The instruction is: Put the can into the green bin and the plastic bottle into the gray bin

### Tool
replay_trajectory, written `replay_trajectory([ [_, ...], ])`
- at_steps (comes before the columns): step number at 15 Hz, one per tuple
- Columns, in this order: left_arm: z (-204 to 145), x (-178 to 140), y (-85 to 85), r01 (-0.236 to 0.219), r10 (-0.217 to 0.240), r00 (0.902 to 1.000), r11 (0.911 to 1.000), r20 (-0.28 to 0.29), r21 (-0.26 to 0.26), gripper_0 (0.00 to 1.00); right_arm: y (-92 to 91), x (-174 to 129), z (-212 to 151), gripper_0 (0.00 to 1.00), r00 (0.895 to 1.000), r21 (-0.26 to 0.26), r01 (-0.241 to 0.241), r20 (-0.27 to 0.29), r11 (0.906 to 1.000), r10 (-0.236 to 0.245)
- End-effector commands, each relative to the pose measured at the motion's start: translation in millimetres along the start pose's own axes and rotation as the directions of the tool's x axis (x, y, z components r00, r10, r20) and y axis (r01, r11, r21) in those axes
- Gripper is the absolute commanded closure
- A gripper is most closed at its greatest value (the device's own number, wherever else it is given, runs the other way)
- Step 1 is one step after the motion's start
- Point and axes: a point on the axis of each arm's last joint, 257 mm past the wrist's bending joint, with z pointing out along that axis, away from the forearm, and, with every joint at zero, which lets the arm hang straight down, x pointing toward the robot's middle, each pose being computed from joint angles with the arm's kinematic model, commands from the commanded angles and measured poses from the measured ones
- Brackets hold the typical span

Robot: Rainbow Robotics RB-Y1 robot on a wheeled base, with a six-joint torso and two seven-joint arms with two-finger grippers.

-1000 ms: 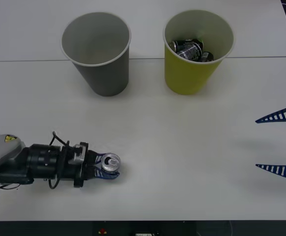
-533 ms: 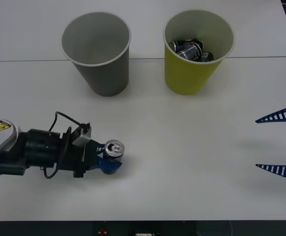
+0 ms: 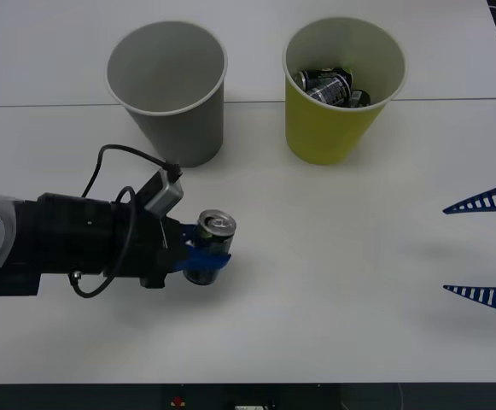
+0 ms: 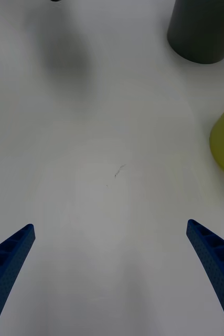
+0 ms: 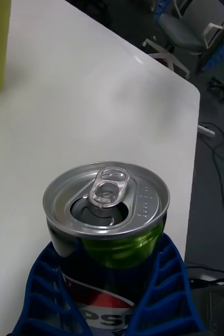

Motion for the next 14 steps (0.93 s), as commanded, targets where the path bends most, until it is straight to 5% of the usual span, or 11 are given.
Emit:
replay_trajectory([
  [1, -2, -23, -2.2, 0.042, -0.043, 0.9988, 0.9989, -0.022, -0.022, 1.00, 0.0, 0, 0, 0.00, 1.000, 0.000, 0.000, 0.000, 1.0000, 0.000],
  [5, -12, -58, 1.8, -0.013, 0.005, 0.9966, 0.9955, -0.082, -0.094, 1.00, 0.0, 0, 0, 0.00, 1.000, 0.000, 0.000, 0.000, 1.0000, 0.000],
  [9, -21, -100, 16.7, -0.162, 0.145, 0.9816, 0.9766, -0.124, -0.142, 1.00, 0.0, 0, 0, 0.00, 1.000, 0.000, 0.000, 0.000, 1.0000, 0.000],
  [14, -4, -188, 24.4, -0.199, 0.187, 0.9776, 0.9706, -0.097, -0.135, 1.00, 0.0, 0, 0, 0.00, 1.000, 0.000, 0.000, 0.000, 1.0000, 0.000],
])
